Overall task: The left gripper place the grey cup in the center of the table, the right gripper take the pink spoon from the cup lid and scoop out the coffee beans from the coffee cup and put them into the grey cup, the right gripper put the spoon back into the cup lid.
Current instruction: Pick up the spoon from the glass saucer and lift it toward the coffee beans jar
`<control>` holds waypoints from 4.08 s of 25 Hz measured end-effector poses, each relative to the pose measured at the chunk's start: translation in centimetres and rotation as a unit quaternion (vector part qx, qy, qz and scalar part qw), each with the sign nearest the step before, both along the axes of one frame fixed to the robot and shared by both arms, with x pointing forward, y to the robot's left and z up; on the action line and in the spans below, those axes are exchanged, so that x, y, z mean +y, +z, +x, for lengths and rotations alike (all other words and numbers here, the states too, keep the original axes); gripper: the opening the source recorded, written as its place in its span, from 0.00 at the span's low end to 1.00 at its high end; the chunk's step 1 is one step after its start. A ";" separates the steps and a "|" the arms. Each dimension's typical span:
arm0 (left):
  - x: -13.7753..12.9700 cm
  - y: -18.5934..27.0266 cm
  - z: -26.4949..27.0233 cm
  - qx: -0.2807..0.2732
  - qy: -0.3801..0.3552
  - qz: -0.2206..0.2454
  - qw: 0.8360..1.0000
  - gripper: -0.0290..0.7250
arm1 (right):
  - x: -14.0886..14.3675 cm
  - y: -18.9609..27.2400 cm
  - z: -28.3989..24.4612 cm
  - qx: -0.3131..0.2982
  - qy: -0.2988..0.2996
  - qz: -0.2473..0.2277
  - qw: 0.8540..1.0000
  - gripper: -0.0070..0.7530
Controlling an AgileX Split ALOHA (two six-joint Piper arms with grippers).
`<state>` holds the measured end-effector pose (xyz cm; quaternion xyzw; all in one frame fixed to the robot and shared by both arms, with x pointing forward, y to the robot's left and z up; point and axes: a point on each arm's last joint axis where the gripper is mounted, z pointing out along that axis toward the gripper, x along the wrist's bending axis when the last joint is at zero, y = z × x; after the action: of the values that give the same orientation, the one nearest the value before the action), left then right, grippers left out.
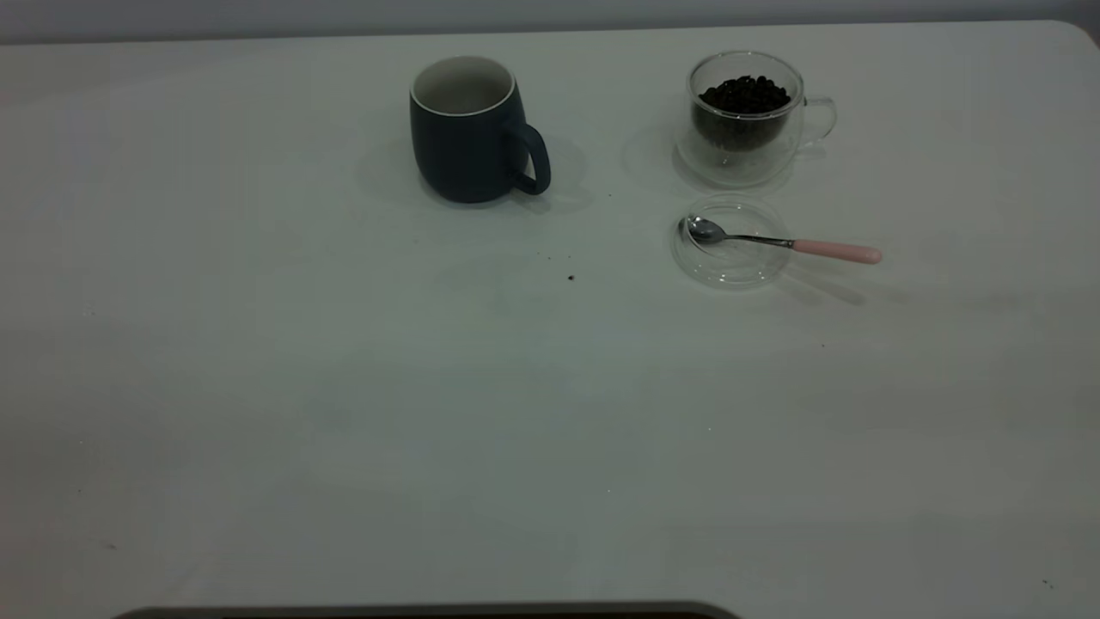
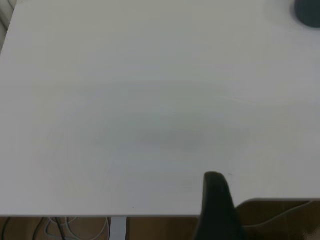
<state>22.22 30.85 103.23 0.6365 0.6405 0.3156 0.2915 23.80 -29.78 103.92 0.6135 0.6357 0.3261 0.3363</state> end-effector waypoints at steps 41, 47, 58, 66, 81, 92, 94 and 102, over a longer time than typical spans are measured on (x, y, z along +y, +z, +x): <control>0.0 0.0 0.0 0.000 0.001 0.000 1.000 0.79 | 3.3 -8.3 25.3 0.268 -0.046 0.307 0.912 0.80; 0.0 0.0 0.0 0.000 0.001 0.000 1.000 0.79 | 3.6 -14.1 27.7 0.279 -0.080 0.362 0.886 0.80; 0.0 0.0 0.0 0.000 0.000 0.002 1.000 0.79 | 1.9 -23.5 28.5 0.349 -0.134 0.432 0.821 0.80; 0.0 0.0 0.0 0.000 0.000 0.002 1.000 0.79 | 1.9 -26.6 30.9 0.353 -0.100 0.456 0.811 0.80; 0.0 0.0 0.0 0.000 0.000 0.001 1.000 0.79 | 2.2 -27.9 33.8 0.330 -0.053 0.470 0.817 0.79; 0.0 0.0 0.0 0.000 0.001 0.001 1.000 0.79 | 2.0 -27.1 36.0 0.297 -0.028 0.467 0.832 0.79; 0.0 0.0 0.0 0.000 0.001 0.001 1.000 0.79 | 1.9 -26.9 36.5 0.289 -0.021 0.461 0.839 0.79; 0.0 0.0 0.0 0.000 0.001 0.001 1.000 0.79 | 1.8 -26.8 37.0 0.270 0.015 0.427 0.863 0.79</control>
<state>22.22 30.87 103.23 0.6359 0.6411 0.3163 0.2908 60.79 -27.99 77.13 0.7513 0.5098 0.3919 -0.1485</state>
